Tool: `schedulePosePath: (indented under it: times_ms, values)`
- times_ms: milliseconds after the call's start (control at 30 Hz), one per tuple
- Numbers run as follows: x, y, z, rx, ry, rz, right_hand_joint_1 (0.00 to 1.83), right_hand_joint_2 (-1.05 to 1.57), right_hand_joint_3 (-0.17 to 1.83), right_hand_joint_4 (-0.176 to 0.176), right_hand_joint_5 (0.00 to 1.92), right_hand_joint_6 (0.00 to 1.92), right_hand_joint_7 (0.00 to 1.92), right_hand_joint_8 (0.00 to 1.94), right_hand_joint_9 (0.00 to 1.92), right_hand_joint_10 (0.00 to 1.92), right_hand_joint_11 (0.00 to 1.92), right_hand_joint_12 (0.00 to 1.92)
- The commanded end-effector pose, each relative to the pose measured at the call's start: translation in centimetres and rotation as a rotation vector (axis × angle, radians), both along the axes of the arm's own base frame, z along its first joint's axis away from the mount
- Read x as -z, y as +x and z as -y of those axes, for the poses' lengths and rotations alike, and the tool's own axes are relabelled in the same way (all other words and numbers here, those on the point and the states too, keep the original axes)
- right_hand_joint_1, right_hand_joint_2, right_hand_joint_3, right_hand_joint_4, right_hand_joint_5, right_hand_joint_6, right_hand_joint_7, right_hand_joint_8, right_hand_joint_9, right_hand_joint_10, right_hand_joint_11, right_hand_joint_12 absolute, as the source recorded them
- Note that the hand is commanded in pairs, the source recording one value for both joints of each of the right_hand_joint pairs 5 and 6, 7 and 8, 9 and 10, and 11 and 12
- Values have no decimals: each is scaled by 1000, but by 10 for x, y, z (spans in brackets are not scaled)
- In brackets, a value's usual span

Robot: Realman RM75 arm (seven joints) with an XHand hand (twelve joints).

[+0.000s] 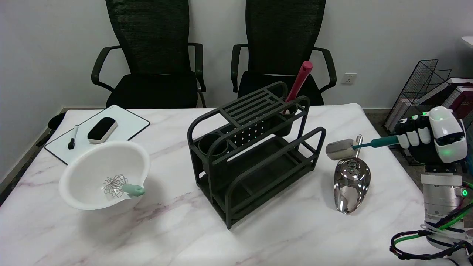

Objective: Place the blue sponge bottle brush into the kitchen storage rack.

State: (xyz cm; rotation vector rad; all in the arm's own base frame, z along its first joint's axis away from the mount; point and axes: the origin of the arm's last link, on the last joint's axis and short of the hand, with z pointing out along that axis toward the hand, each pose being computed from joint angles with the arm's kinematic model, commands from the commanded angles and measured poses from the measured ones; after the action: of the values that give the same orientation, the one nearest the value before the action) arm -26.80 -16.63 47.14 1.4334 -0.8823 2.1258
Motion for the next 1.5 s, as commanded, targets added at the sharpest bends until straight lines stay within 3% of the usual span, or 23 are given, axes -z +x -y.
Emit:
schedulePosePath:
  times_ms: [33, 333, 467, 600, 800, 933, 1100, 1333, 1500]
  values:
    - [-16, -12, -10, 32, 27, 34, 939, 1571, 639, 0, 1920, 1920, 1920, 1920, 1920, 1920, 1920, 1920]
    - [-16, -6, -13, -9, 49, 38, 936, 1571, 660, 0, 1920, 1920, 1920, 1920, 1920, 1920, 1920, 1920]
    - [-6, 7, -15, -72, 124, 30, 899, 1571, 844, 0, 1920, 1920, 1920, 1920, 1920, 1920, 1920, 1920]
    - [3, 35, -16, -156, 175, 23, 883, 1571, 899, 0, 1920, 1920, 1920, 1920, 1920, 1920, 1920, 1920]
    - [11, 88, 10, -206, 242, -37, 883, 1571, 899, 0, 1920, 1920, 1920, 1920, 1920, 1920, 1920, 1920]
    - [16, 116, 16, -175, 265, -133, 902, 1571, 952, 0, 1920, 1920, 1920, 1920, 1920, 1920, 1920, 1920]
    - [37, 115, 19, -55, 272, -118, 880, 1543, 1189, 0, 1920, 1920, 1920, 1920, 1920, 1920, 1920, 1920]
    - [83, 122, 39, 67, 348, -79, 878, 1571, 1089, 0, 1920, 1920, 1920, 1920, 1920, 1920, 1920, 1920]
    - [110, 154, 80, 94, 457, -166, 886, 1571, 1004, 0, 1920, 1920, 1920, 1920, 1920, 1920, 1920, 1920]
